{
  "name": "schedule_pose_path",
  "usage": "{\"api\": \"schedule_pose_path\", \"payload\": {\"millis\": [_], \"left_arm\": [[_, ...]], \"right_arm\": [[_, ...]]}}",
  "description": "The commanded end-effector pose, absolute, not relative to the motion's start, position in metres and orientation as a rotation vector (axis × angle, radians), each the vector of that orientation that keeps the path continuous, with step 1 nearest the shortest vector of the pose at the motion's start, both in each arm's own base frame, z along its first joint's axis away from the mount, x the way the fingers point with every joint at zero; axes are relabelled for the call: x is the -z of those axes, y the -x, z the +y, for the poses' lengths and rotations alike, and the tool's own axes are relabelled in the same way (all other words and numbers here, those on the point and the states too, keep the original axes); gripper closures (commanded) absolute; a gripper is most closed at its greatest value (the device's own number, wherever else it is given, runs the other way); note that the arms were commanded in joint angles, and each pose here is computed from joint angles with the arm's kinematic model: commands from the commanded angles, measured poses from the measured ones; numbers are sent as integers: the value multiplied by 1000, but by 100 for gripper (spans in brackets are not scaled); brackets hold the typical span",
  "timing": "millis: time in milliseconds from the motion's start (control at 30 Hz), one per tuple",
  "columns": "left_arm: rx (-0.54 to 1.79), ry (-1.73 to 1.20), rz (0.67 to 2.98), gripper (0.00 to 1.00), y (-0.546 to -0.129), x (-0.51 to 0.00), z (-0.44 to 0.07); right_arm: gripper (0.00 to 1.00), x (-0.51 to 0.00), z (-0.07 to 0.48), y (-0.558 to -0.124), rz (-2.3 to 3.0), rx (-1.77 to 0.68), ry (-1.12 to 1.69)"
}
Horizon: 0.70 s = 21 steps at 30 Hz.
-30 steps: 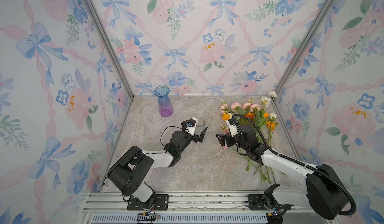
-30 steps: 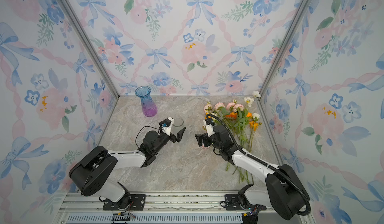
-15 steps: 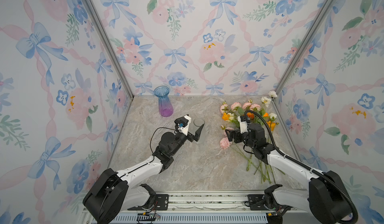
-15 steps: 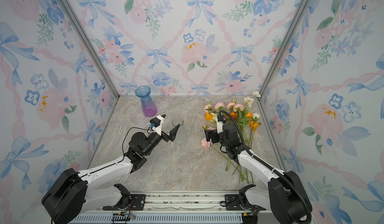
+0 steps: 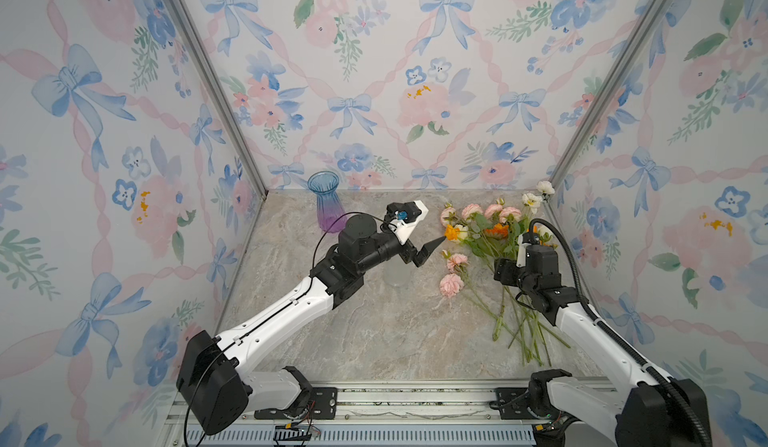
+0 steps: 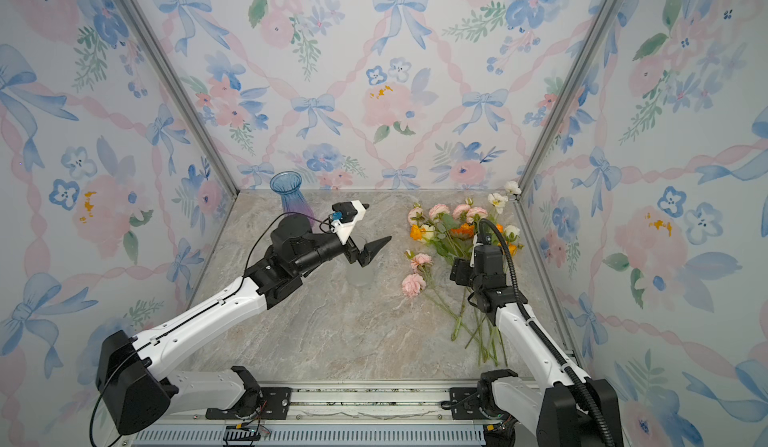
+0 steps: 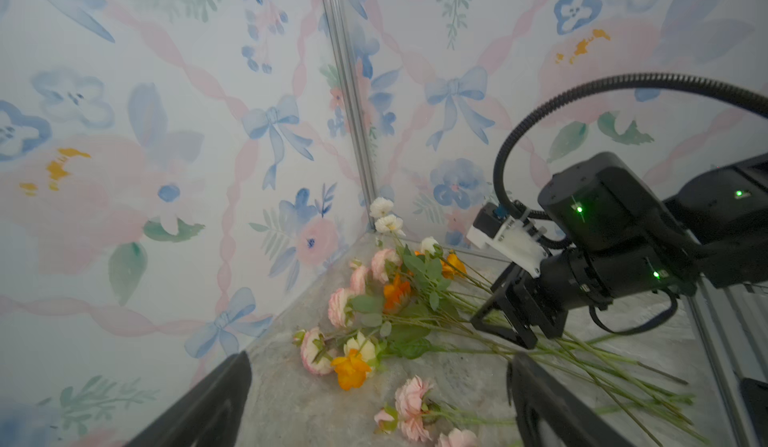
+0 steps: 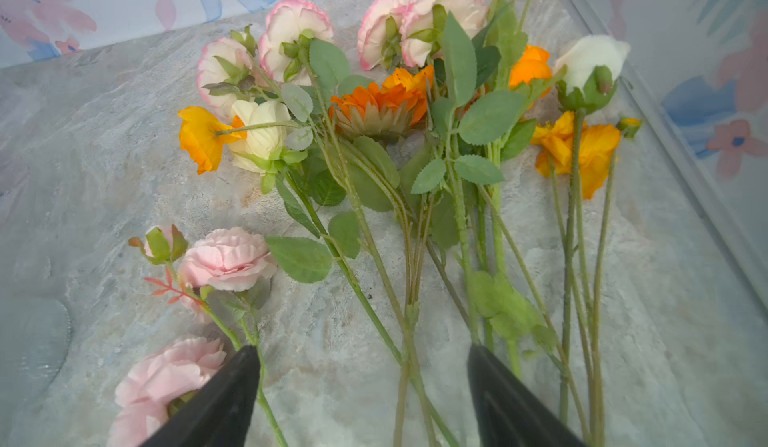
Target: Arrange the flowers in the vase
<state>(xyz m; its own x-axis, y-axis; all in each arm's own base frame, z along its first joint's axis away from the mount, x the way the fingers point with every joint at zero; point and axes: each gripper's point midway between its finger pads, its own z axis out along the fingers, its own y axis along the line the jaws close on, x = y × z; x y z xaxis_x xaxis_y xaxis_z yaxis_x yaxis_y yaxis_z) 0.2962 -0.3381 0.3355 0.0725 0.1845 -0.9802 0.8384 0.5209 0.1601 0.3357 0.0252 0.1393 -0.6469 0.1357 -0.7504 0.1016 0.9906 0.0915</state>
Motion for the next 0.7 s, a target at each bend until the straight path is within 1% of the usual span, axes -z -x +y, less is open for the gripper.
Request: {"api": "schedule_pose_path", "payload": {"millis": [0, 100, 200, 533, 667], "left_arm": [[573, -1048, 1603, 2, -275, -280, -352], [438, -1068, 1626, 2, -267, -262, -359], [400, -1104, 1657, 2, -264, -251, -366], [524, -1130, 1669, 2, -253, -250, -381], [583, -1139, 1668, 2, -247, -252, -386]], "right_arm": [[33, -124, 18, -333, 2412, 25, -136], [41, -114, 20, -346, 2460, 37, -105], [53, -104, 22, -358, 2495, 47, -96], [55, -73, 24, -391, 2592, 82, -70], [62, -66, 24, -396, 2619, 100, -56]]}}
